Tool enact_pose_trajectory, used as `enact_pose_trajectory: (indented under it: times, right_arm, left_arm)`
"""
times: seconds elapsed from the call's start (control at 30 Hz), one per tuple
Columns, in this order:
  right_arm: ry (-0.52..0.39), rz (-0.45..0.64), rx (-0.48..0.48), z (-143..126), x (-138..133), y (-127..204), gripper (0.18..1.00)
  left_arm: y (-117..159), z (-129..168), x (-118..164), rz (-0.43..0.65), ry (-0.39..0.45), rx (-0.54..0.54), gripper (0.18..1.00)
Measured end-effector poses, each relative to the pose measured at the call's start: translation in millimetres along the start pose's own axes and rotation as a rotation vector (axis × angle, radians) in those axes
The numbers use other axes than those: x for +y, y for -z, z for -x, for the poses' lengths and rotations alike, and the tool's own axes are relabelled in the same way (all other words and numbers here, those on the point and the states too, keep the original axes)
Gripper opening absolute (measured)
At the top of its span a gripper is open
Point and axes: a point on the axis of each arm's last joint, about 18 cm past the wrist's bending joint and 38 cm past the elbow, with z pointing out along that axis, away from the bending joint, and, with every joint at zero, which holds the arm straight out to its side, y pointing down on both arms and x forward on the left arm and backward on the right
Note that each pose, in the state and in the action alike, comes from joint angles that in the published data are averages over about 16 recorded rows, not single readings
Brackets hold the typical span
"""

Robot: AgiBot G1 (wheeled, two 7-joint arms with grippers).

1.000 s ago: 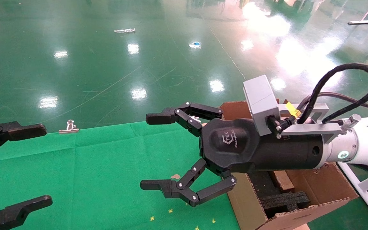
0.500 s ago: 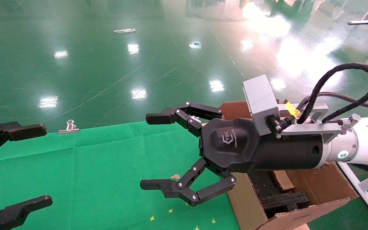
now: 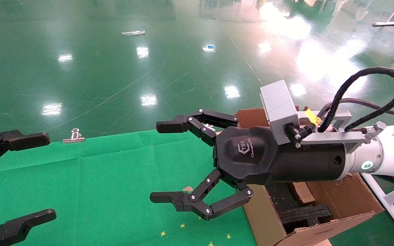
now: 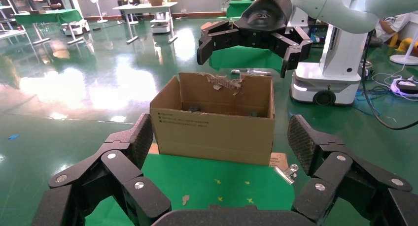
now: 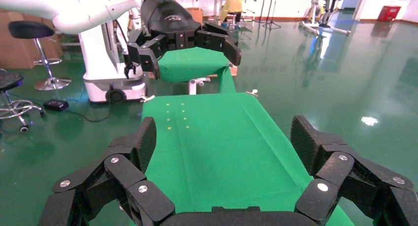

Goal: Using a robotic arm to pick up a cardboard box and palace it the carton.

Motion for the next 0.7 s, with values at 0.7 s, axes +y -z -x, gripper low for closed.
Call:
enact_pose_trajectory:
  times: [0.7]
  right_arm:
    - [0.0,0.0,0.0,0.0,0.0,0.0,1.0]
  left_arm:
    - [0.0,0.0,0.0,0.0,0.0,0.0,1.0]
